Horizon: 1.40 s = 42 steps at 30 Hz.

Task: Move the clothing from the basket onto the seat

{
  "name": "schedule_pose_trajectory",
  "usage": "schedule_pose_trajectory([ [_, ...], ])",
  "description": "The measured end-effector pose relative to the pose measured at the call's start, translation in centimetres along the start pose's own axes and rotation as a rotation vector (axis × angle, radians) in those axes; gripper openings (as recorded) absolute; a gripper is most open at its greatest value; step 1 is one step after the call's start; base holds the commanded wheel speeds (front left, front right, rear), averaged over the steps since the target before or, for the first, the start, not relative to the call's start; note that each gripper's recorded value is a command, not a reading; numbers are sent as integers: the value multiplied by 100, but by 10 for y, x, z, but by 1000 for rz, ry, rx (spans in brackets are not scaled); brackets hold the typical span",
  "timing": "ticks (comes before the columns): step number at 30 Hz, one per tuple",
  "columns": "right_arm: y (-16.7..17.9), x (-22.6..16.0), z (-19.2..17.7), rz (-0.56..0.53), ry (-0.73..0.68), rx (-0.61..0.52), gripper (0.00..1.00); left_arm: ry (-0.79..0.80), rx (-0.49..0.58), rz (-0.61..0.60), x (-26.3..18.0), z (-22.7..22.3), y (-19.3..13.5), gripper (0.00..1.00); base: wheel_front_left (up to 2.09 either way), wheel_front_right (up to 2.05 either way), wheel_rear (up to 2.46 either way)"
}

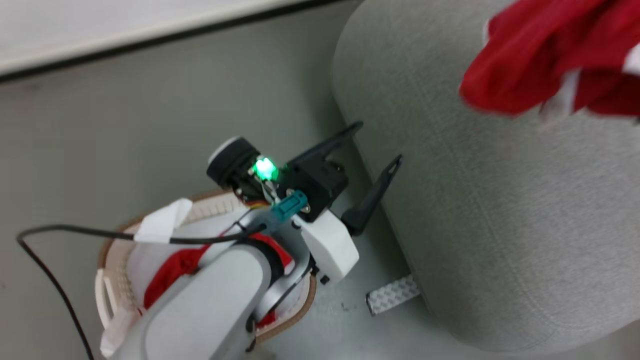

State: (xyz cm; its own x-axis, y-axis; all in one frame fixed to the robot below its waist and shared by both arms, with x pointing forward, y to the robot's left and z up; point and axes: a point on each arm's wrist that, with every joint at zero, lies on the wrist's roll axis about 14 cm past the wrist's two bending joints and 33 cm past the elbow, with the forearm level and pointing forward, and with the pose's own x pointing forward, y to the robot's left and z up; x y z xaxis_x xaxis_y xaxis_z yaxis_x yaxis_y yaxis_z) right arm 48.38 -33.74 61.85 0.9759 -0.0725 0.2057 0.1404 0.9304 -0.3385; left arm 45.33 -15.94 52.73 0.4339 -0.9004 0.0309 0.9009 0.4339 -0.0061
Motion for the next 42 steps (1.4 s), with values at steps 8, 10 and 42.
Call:
schedule_pose_trajectory([
  [8, -52, 60, -57, -124, 138, -104, 0, 53, -61, 43, 3, -63, 45, 100, 0, 0, 0],
  [10, -52, 66, -84, -138, 202, -100, 0, 62, -70, 64, 0, -73, 54, 100, 0, 0, 0],
  [42, 38, -67, -68, -100, 155, 212, 100, 68, -33, 527, -137, -28, 81, 100, 0, 0, 0],
])
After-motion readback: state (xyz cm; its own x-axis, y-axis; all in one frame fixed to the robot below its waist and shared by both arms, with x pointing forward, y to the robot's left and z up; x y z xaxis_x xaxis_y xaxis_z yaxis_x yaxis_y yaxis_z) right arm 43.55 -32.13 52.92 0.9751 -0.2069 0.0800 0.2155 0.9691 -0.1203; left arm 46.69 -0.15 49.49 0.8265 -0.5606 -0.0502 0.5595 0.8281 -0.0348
